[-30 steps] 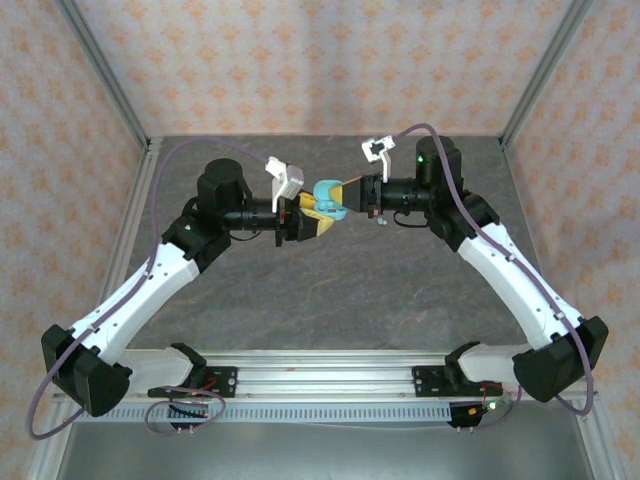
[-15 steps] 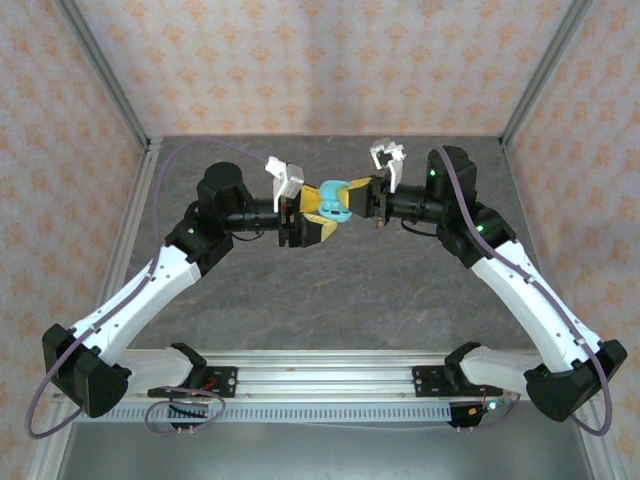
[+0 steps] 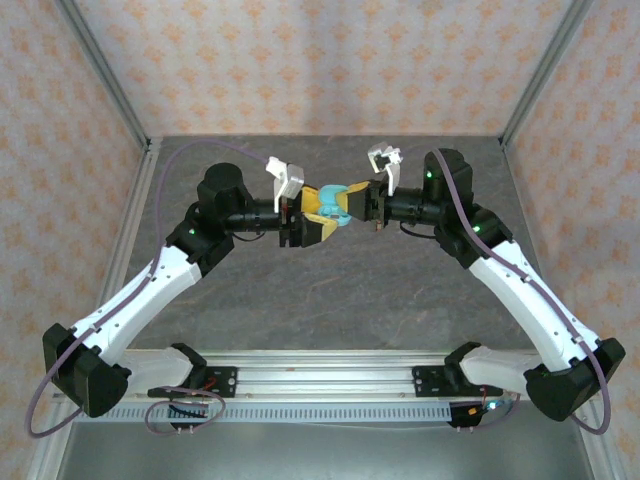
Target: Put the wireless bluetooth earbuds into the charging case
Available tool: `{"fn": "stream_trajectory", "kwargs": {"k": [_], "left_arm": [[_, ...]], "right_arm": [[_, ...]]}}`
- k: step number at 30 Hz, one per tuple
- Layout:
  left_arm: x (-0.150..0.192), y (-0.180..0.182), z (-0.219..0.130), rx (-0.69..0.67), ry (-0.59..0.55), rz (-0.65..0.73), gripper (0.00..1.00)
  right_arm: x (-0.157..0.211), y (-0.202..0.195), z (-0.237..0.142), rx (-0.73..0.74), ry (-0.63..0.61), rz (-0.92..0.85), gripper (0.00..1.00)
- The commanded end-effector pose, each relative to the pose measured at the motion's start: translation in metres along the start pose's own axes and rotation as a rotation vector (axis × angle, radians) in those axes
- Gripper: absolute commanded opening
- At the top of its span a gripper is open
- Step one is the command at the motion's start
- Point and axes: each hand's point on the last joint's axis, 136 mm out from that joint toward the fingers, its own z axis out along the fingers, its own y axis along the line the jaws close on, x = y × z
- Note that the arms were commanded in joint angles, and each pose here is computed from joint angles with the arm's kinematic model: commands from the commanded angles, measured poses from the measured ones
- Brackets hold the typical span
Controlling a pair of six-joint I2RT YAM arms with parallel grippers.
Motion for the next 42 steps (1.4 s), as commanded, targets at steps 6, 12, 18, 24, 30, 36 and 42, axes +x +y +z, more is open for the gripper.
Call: {"fn": "stream_trajectory", "kwargs": {"k": [6,12,18,24,30,36,42], "left_arm": [[-0.005,-0.01,0.003,0.047,0.017,0.038,0.39],[0.0,-0.008,0.003,0.035,0.039,0.048,0.2],[0.008,-0.003,0.001,0.003,0.061,0.059,0.15],[0.027,0.02,-0.009,-0.127,0.123,0.03,0.13],[0.044,0.042,-0.031,-0.215,0.124,-0.049,0.12],[0.063,0.044,-0.055,-0.288,0.142,-0.069,0.12],[0.081,0.036,-0.08,-0.369,0.165,-0.074,0.12]], "right_arm": [[-0.01,0.011,0.0,-0.046,-0.032,-0.025,0.08],[-0.011,0.011,0.002,-0.054,-0.029,-0.004,0.13],[-0.016,0.01,0.002,-0.044,-0.045,0.017,0.28],[-0.012,0.008,-0.003,-0.026,-0.039,0.071,0.37],[-0.013,-0.026,-0.017,0.116,-0.091,0.236,0.41],[0.005,-0.081,-0.004,0.321,-0.033,0.445,0.4],[0.049,-0.11,0.049,0.296,0.138,0.635,0.49]]}}
